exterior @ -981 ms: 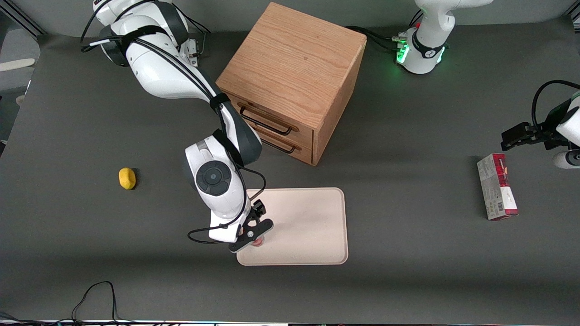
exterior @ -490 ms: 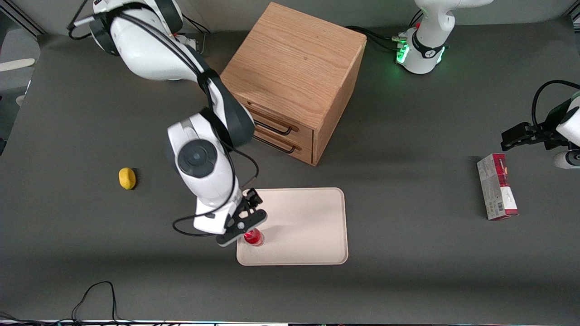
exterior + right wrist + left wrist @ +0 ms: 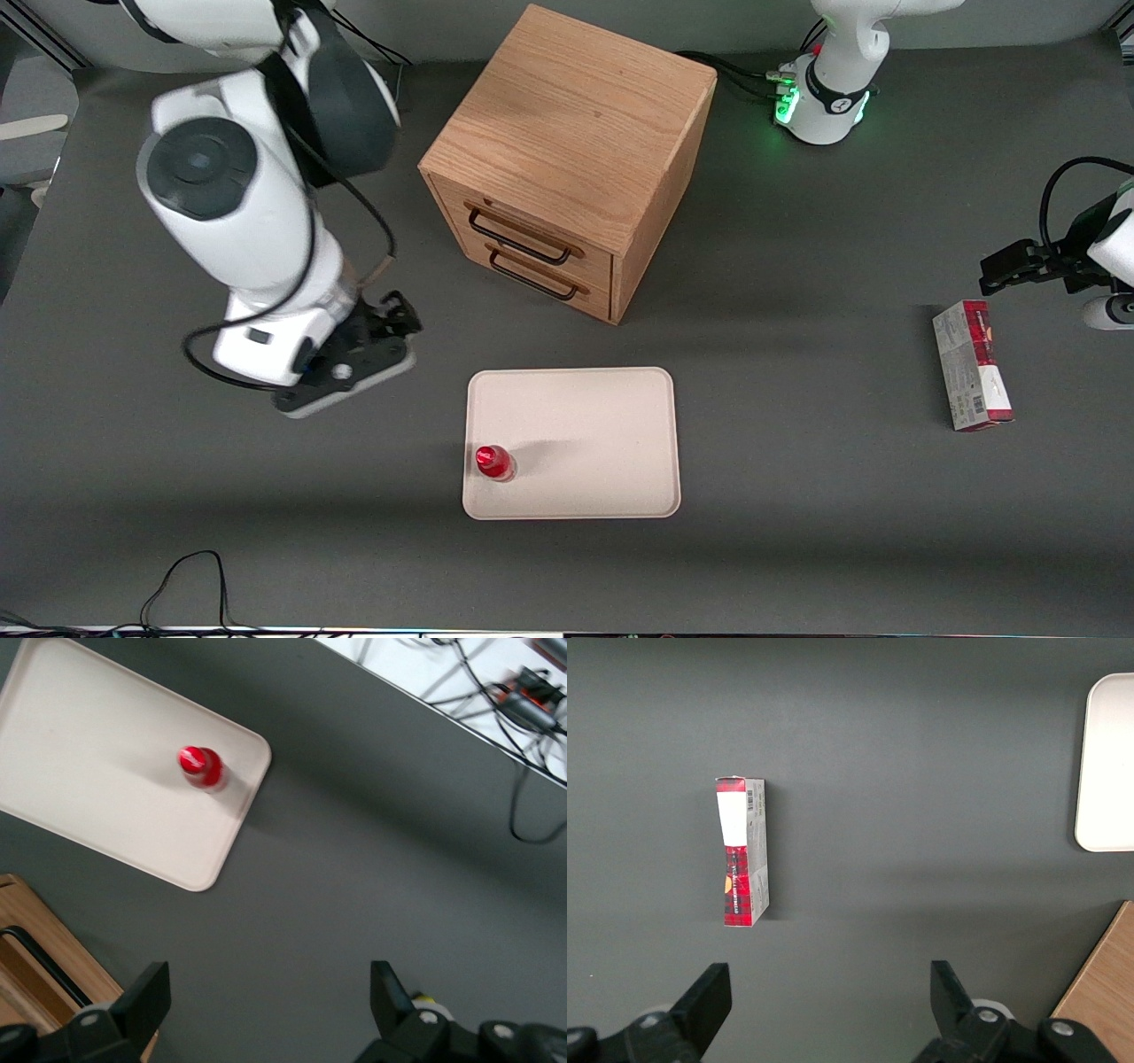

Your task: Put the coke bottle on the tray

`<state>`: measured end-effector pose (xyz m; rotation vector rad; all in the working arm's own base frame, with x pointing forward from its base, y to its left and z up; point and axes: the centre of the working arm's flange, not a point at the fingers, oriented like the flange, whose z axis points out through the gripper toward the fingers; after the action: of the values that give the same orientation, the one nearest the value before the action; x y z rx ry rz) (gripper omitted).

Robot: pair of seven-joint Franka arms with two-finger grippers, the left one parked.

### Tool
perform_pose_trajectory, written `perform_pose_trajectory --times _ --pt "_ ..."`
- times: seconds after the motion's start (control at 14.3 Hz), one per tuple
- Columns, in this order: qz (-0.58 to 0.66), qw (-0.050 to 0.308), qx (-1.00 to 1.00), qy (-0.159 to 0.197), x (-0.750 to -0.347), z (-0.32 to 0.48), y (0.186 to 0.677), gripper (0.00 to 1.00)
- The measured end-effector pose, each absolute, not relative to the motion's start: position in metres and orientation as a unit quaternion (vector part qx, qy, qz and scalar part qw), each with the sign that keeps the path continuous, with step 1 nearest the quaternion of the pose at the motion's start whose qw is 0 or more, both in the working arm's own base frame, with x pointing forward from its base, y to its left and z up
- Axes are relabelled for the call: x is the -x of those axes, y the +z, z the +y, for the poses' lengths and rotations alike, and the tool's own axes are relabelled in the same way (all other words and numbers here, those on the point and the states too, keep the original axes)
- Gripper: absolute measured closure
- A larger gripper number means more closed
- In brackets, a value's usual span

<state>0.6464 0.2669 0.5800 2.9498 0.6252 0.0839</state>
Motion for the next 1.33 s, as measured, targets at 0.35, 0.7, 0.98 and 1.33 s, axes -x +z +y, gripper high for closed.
perform_pose_trajectory --times 0.35,0.7,0.98,1.33 --pt "0.113 0.050 -0.992 0.037 -0.644 0.124 0.596 0.00" --pt "0.042 0.031 -0.998 0.021 -0.599 0.020 0.602 0.00" --pt "0.025 0.027 -0.999 0.022 -0.587 -0.002 0.607 0.00" --pt "0.023 0.026 -0.999 0.013 -0.583 -0.005 0.610 0.00"
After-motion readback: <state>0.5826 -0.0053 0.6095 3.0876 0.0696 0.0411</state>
